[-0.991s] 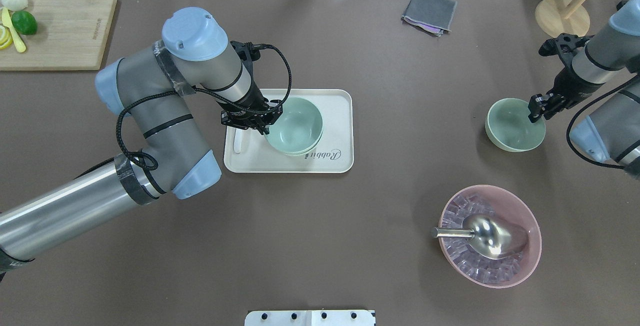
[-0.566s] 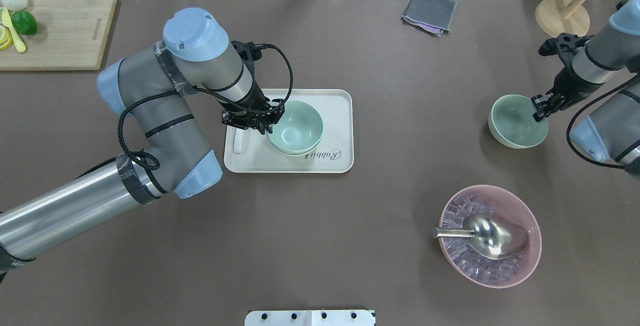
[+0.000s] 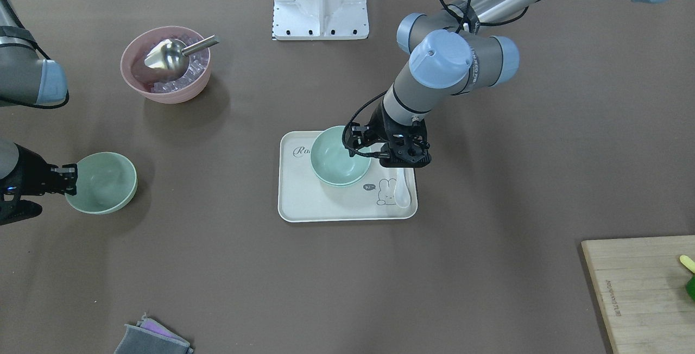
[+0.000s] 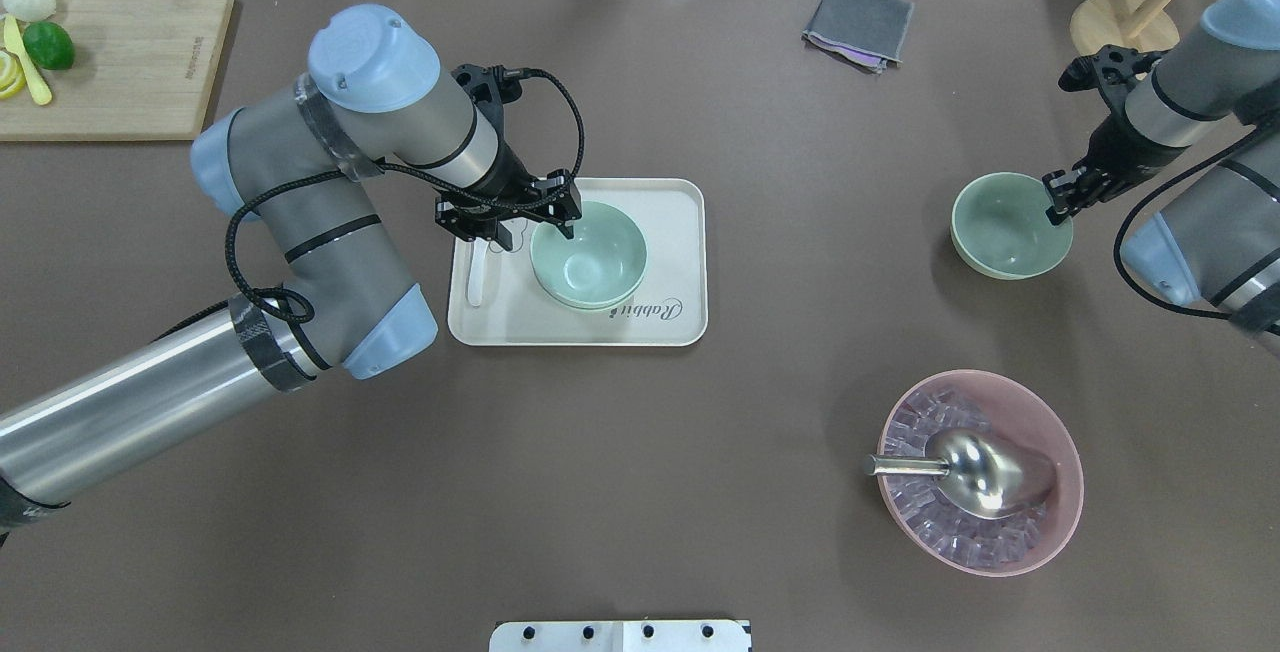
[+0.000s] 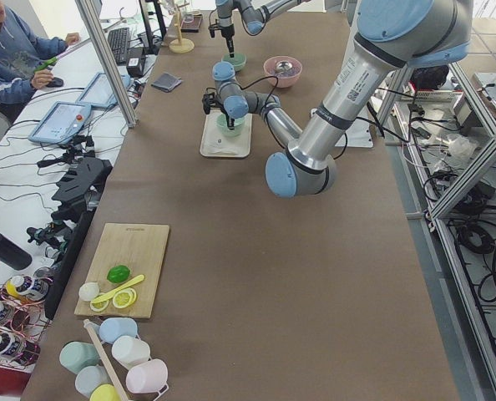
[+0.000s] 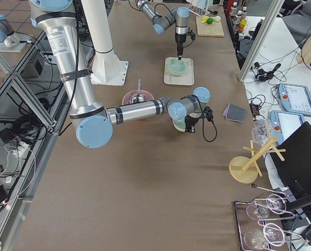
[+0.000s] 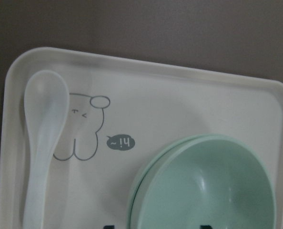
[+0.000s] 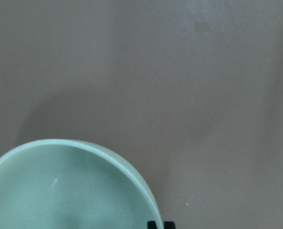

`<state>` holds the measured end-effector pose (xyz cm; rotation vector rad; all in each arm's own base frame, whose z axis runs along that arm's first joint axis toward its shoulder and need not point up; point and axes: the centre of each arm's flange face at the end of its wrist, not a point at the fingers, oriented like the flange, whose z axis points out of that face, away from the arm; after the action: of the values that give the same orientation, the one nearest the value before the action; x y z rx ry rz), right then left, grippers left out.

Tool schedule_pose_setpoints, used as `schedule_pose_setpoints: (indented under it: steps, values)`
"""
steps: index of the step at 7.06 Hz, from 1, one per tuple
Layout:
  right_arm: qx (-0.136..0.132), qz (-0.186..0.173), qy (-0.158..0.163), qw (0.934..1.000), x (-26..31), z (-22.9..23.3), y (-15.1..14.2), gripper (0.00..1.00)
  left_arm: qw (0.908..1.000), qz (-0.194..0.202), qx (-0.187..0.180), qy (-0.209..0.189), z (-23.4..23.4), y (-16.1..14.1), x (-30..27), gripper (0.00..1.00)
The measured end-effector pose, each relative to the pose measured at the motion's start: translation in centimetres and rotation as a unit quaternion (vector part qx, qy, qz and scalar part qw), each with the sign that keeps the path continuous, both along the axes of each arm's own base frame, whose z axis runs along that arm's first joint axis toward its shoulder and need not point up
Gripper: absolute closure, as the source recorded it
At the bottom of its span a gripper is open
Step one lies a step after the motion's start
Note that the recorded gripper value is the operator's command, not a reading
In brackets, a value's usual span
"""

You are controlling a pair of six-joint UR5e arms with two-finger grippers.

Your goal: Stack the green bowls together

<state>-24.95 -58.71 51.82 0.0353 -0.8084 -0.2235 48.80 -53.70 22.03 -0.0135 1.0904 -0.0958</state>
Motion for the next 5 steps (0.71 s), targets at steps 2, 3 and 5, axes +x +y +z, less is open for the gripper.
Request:
schedule_pose_setpoints:
  steps: [2, 3, 5]
  values:
    - [-0.008, 0.039, -0.023, 0.9989, -2.0, -6.2, -2.2, 1.00, 0.9996, 0.003, -0.019, 0.021, 0.9, -2.2, -5.9, 0.02]
    - [-0.022, 0.060, -0.040, 0.9972, -4.2, -10.1, -2.6, 1.00, 0.9996, 0.005, -0.017, 0.023, 3.2, -1.8, -9.2, 0.02]
    - [-0.059, 0.093, -0.073, 0.9912, -10.2, -18.4, -1.5, 1.00, 0.9998, 0.016, 0.005, 0.013, 9.4, 0.3, -15.8, 0.02]
